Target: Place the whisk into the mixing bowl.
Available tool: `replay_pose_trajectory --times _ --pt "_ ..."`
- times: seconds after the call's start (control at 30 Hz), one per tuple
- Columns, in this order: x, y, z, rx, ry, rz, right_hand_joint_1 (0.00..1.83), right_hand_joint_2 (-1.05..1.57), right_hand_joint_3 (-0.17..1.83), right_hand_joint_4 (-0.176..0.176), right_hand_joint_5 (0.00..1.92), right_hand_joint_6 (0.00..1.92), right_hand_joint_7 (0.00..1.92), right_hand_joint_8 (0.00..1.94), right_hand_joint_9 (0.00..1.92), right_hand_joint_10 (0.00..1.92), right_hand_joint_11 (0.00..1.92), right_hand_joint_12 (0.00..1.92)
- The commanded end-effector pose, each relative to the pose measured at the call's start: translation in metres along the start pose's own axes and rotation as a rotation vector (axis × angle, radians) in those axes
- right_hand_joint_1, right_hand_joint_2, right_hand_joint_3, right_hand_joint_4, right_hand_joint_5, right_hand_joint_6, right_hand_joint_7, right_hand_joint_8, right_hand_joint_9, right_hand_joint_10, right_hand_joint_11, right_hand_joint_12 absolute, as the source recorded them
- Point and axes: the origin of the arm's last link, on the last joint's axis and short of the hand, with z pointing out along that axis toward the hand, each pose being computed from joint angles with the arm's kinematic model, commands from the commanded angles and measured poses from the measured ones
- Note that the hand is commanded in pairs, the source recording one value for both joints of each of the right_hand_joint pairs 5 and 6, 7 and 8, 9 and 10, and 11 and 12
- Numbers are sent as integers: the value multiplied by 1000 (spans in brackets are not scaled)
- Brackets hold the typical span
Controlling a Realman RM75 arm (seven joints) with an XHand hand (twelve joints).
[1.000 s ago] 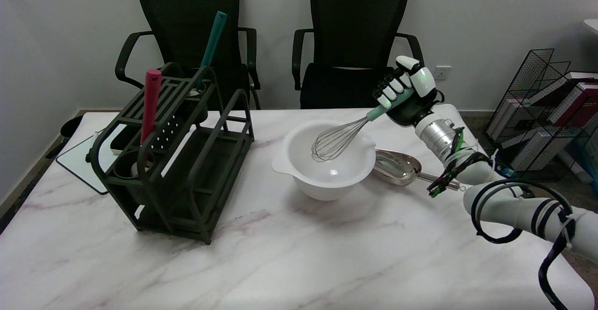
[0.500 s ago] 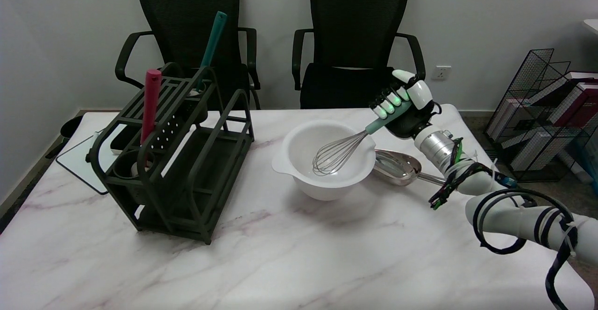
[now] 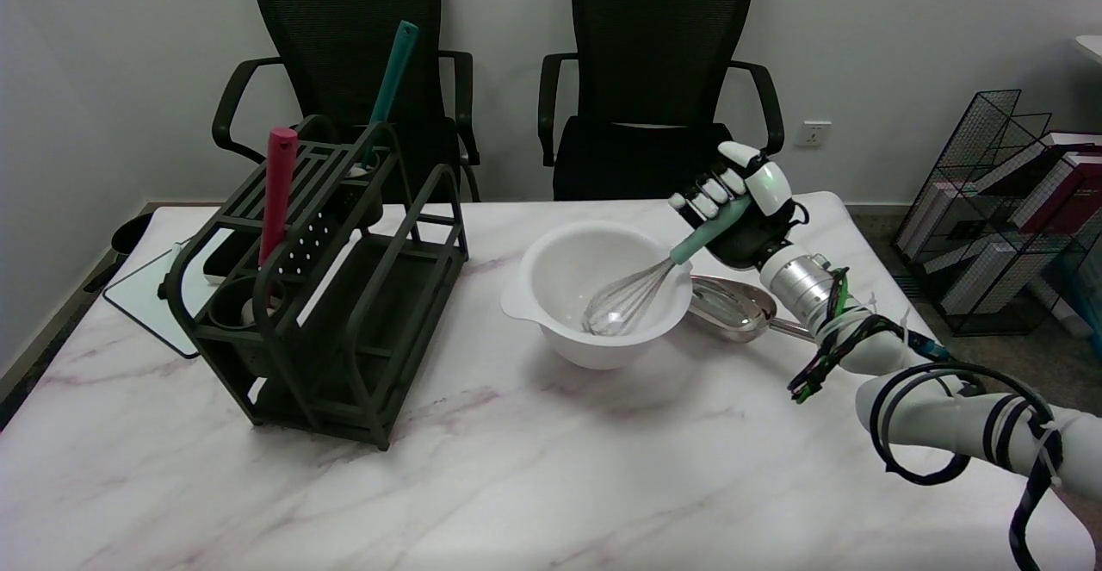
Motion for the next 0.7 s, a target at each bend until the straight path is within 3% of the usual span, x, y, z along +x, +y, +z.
replay_pose_trajectory --times 0.03,0.1,0.33,0.53,0.7 --pt "-2 4 -7 38 -39 9 999 738 1238 0 783 783 1068 1068 878 878 770 770" --pt "-1 3 -8 49 -40 8 1000 700 1257 0 759 759 944 944 779 779 728 728" --pt "6 -12 -12 154 -61 -5 970 512 1335 0 748 748 749 749 697 697 720 720" --pt "20 -40 -23 327 -60 -18 919 435 1251 0 620 620 660 660 499 499 524 524" --pt "35 -72 -49 508 -62 -61 911 449 1197 0 635 635 642 642 484 484 494 494"
